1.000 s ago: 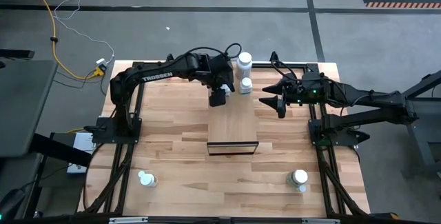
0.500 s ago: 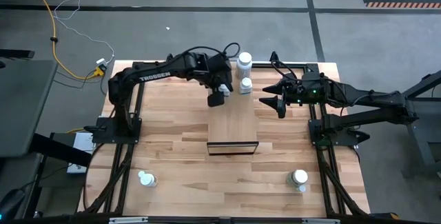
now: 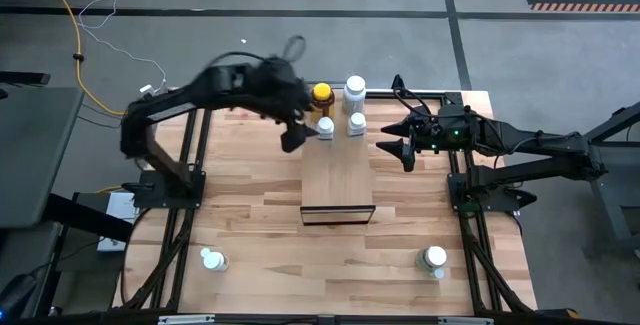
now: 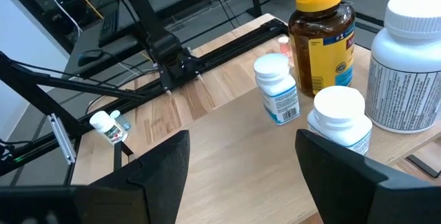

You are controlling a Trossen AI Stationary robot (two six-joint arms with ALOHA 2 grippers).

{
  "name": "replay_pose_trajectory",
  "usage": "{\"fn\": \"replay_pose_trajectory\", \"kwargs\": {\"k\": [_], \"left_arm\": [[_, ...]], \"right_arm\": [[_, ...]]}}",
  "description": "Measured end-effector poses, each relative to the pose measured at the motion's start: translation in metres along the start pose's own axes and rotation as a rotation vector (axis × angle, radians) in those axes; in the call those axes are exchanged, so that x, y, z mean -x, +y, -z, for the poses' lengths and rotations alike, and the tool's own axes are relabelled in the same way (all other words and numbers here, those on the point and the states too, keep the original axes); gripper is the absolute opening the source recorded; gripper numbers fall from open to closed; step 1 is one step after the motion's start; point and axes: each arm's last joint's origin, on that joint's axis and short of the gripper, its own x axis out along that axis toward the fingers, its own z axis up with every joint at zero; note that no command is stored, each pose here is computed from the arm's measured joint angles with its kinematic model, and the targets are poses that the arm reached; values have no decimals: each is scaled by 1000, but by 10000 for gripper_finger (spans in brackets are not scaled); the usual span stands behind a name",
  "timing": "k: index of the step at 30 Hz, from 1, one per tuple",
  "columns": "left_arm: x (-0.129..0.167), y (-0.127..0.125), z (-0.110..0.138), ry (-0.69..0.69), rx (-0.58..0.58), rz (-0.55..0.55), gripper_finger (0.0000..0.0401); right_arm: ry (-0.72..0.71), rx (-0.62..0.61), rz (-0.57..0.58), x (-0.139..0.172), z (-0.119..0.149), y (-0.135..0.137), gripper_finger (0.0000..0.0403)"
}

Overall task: Pick and place medicine bottles onto shelf by color
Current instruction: Put the transparent pill bottle on the shelf

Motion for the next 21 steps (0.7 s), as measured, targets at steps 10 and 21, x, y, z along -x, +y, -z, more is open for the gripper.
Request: {"fn": "replay_pose_trajectory", "kwargs": {"k": [10, 21], "left_arm": [[103, -33, 1, -470, -10, -58, 321], [89, -37, 85, -696, 88, 50, 321]], "right_arm": [[-2, 7, 3, 0, 0, 0, 255], [-2, 7, 3, 0, 0, 0, 255]]}}
